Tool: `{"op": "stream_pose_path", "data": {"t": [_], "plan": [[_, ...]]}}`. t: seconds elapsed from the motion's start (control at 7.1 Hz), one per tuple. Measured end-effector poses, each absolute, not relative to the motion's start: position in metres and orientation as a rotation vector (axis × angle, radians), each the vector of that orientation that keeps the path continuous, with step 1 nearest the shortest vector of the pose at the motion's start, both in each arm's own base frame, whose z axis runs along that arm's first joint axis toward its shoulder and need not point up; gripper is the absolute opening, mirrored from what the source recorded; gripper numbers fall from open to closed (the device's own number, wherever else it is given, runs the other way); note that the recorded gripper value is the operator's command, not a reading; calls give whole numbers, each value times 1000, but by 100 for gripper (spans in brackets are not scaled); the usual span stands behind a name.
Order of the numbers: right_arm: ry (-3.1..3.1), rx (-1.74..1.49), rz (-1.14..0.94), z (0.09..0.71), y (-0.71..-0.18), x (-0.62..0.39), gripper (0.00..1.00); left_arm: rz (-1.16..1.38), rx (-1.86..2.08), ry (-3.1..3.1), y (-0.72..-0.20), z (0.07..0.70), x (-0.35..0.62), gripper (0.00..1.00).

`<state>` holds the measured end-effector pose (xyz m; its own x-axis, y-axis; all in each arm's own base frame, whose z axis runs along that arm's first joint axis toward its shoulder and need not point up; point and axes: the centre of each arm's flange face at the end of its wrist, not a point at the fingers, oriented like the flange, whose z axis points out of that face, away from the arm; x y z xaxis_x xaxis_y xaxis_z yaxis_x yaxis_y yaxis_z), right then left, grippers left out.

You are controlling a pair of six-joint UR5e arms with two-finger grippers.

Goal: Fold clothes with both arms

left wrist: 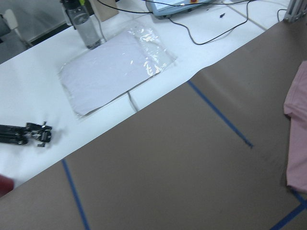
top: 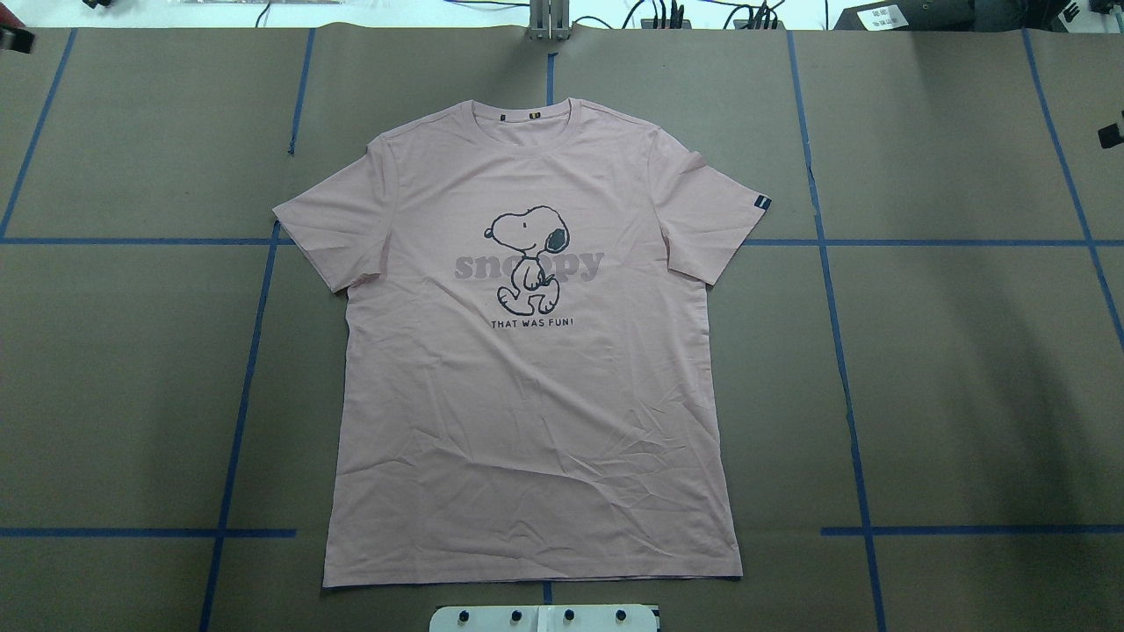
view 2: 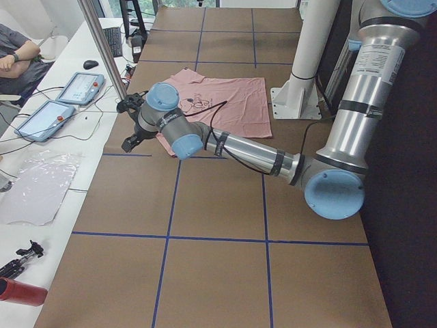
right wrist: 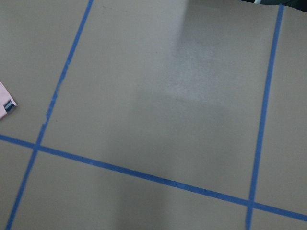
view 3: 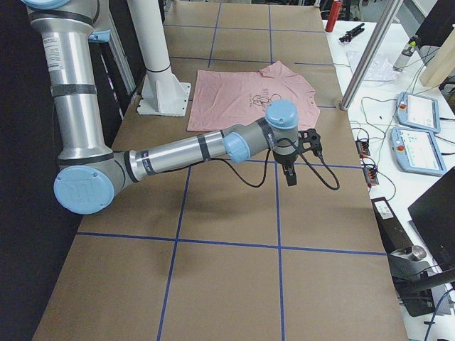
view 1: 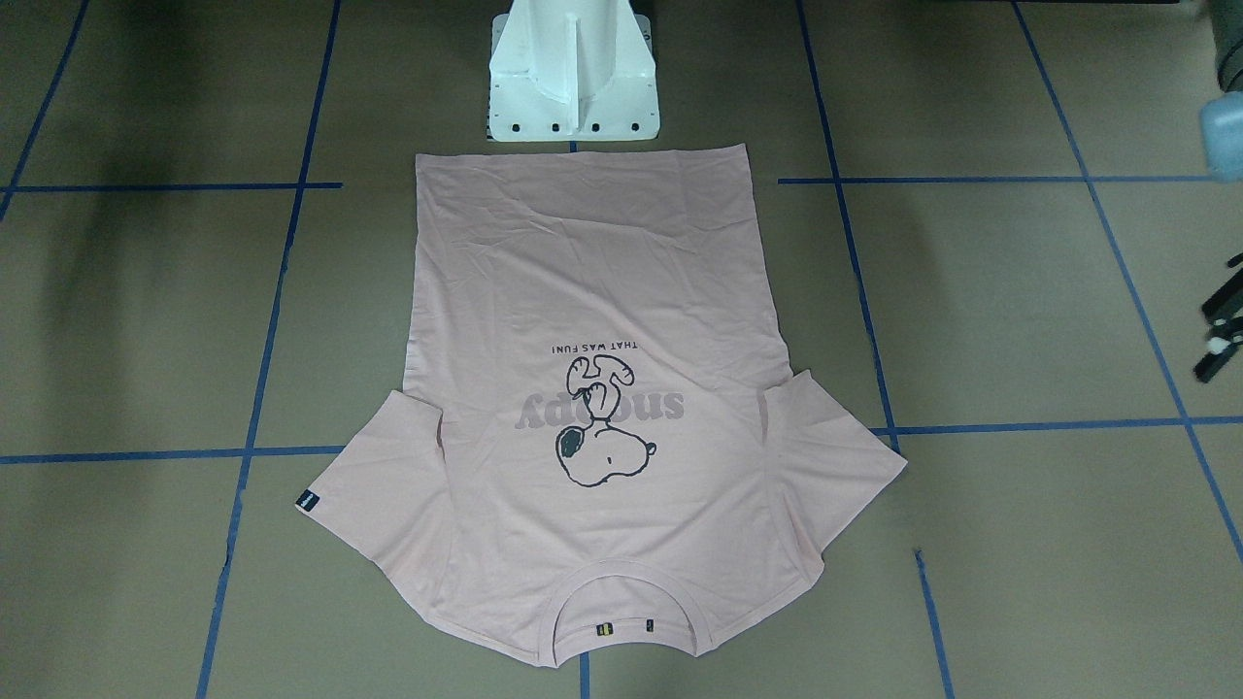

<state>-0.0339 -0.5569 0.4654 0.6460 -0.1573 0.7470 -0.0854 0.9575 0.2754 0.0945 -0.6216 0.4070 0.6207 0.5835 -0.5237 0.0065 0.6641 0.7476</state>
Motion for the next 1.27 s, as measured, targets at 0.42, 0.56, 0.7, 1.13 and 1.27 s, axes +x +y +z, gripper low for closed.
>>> {"op": "stream_pose_path", "data": {"t": [0.42, 0.56, 0.7, 1.13, 1.27], "plan": [[-868, 235, 64, 421, -572, -135, 100, 217, 663, 959, -625, 384, 259, 86], [-857, 235, 133, 410, -572, -181, 98, 172, 638, 974, -623, 379, 282, 88], [-841, 257, 205, 400, -572, -234, 93, 160, 630, 977, -621, 378, 291, 100], [-830, 316, 323, 410, -610, -365, 82, 151, 637, 963, -619, 379, 300, 100], [-827, 321, 330, 416, -619, -384, 81, 151, 637, 961, -618, 380, 301, 100]]}}
